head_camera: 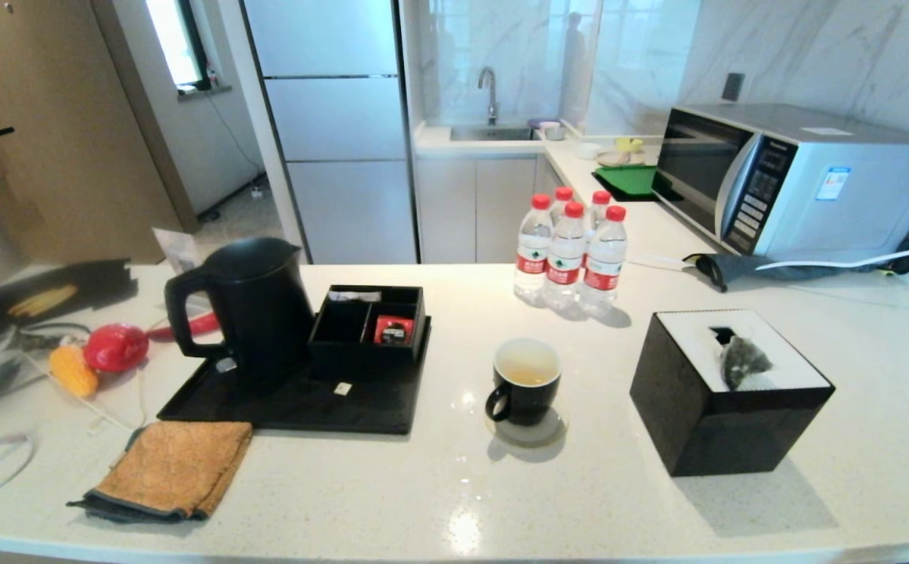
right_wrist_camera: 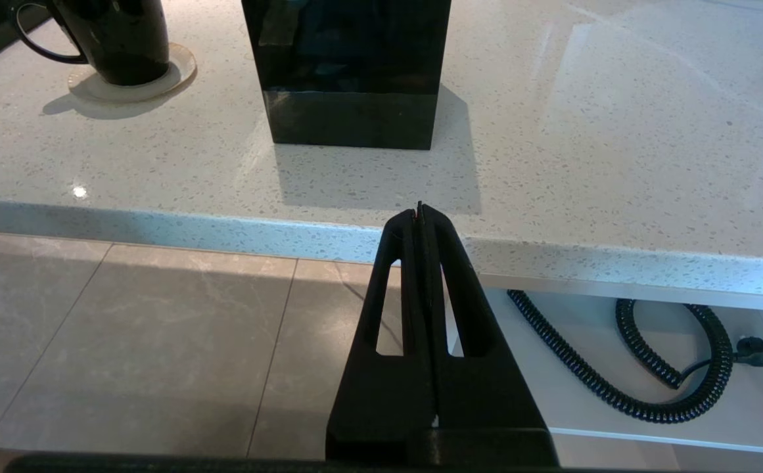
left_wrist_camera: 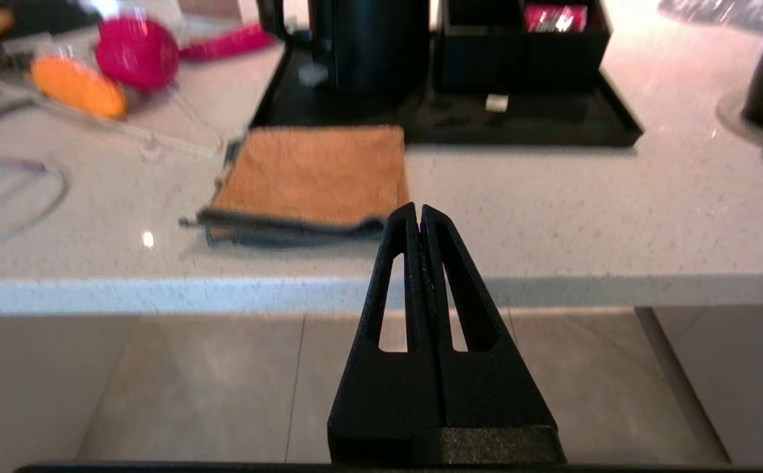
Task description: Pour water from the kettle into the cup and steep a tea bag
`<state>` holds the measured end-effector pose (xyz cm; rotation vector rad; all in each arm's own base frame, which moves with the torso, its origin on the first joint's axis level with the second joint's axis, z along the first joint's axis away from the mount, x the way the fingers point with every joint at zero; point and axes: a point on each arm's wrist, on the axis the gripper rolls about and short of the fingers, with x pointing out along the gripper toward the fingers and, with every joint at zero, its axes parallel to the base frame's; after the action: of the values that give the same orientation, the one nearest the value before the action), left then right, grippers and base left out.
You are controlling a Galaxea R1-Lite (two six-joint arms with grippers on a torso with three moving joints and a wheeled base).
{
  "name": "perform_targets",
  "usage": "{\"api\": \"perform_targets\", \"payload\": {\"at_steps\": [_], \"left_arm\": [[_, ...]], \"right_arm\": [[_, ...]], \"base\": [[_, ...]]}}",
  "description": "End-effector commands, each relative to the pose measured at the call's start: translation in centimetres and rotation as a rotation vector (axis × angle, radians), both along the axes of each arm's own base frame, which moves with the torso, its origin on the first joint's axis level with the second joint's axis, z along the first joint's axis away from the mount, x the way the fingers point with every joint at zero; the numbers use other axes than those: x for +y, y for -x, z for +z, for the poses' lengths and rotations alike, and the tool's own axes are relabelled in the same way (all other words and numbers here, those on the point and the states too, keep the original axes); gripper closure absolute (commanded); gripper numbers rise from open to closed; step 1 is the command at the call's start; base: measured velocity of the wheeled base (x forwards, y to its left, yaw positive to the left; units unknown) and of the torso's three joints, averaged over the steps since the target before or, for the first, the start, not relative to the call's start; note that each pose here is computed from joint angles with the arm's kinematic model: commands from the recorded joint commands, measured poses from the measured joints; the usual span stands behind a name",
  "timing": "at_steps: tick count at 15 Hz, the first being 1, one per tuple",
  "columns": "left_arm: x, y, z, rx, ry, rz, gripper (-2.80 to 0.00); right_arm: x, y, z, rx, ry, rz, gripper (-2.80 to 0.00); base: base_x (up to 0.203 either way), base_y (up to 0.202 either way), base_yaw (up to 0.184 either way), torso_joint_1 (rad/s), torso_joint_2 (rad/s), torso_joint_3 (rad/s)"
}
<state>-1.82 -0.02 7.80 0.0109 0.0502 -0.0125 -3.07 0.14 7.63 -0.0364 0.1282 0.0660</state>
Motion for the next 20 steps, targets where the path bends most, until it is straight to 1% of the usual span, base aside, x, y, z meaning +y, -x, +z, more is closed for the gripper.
{"api": "perform_targets", "payload": {"at_steps": [1, 2, 3, 5, 20], "left_arm": [[-0.02, 0.46, 0.07, -0.080, -0.050, -0.006, 0.00], [-0.02, 0.45, -0.19, -0.055, -0.067, -0.008, 0.00], [-0.01, 0.45, -0.16, -0.058, -0.058, 0.000, 0.00], [0.01, 0.45, -0.20, -0.053, 0.024, 0.007, 0.00], [0.01, 0.46, -0.20, -0.055, 0.029, 0.008, 0.00]], "right_arm": [[0.00, -0.01, -0.01, 0.002, 0.001, 0.001, 0.00], [0.00, -0.01, -0.01, 0.002, 0.001, 0.001, 0.00], [0.00, -0.01, -0.01, 0.002, 0.001, 0.001, 0.00], [0.00, -0.01, -0.01, 0.002, 0.001, 0.001, 0.00], [0.00, -0.01, -0.01, 0.002, 0.001, 0.001, 0.00]], "base": [[0.000, 0.000, 0.000, 0.000, 0.00, 0.000], [0.000, 0.000, 0.000, 0.000, 0.00, 0.000], [0.000, 0.000, 0.000, 0.000, 0.00, 0.000], [0.000, 0.000, 0.000, 0.000, 0.00, 0.000], [0.000, 0.000, 0.000, 0.000, 0.00, 0.000]]}}
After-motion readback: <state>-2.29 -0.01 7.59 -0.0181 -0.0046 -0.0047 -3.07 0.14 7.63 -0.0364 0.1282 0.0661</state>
